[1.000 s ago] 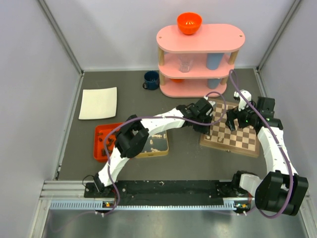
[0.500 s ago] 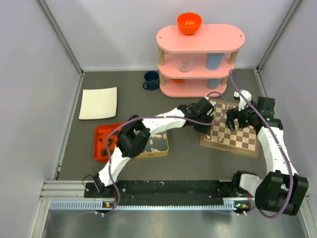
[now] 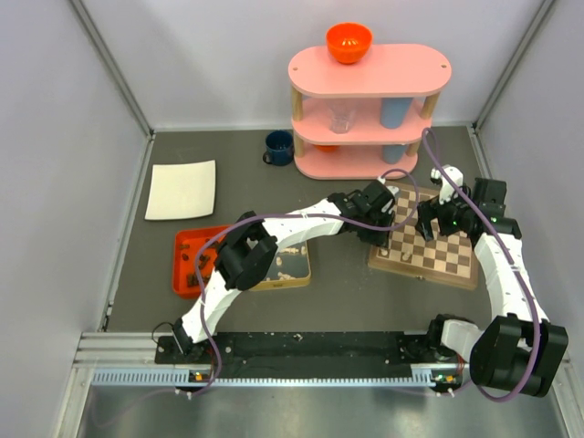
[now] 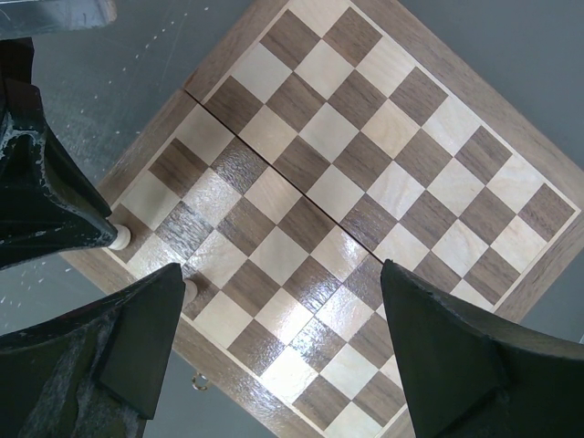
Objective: Set up the chess pieces on the board
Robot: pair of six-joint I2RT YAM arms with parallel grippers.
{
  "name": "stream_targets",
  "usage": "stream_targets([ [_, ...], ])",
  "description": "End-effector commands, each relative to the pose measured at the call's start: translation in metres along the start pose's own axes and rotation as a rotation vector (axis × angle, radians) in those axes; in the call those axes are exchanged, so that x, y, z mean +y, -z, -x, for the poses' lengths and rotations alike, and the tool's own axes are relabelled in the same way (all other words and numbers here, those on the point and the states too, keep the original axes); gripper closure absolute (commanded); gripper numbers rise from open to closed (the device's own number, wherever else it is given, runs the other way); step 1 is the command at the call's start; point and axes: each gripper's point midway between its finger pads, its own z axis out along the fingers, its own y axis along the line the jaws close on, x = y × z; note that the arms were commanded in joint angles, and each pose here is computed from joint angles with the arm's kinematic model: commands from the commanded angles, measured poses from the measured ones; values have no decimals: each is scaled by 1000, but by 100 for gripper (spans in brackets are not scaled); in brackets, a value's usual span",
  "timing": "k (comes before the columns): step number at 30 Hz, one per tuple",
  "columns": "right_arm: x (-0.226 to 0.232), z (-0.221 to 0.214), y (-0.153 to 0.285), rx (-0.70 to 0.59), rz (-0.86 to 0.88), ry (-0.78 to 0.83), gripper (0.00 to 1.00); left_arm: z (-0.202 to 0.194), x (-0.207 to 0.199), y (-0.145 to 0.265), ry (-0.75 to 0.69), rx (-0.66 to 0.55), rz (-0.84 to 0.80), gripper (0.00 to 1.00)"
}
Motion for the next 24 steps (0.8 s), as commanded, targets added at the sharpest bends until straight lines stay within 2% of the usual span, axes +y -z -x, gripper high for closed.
stream_targets([
  [1,-5,13,5,-56,-29,14,12,15,-9,7,-27,-42,-5,74],
  [19,-5,12,5,-54,-30,13,12,14,-14,9,-40,-39,-16,67],
  [24,-6,13,5,-55,-32,16,12,17,-18,12,-41,-43,-30,67],
])
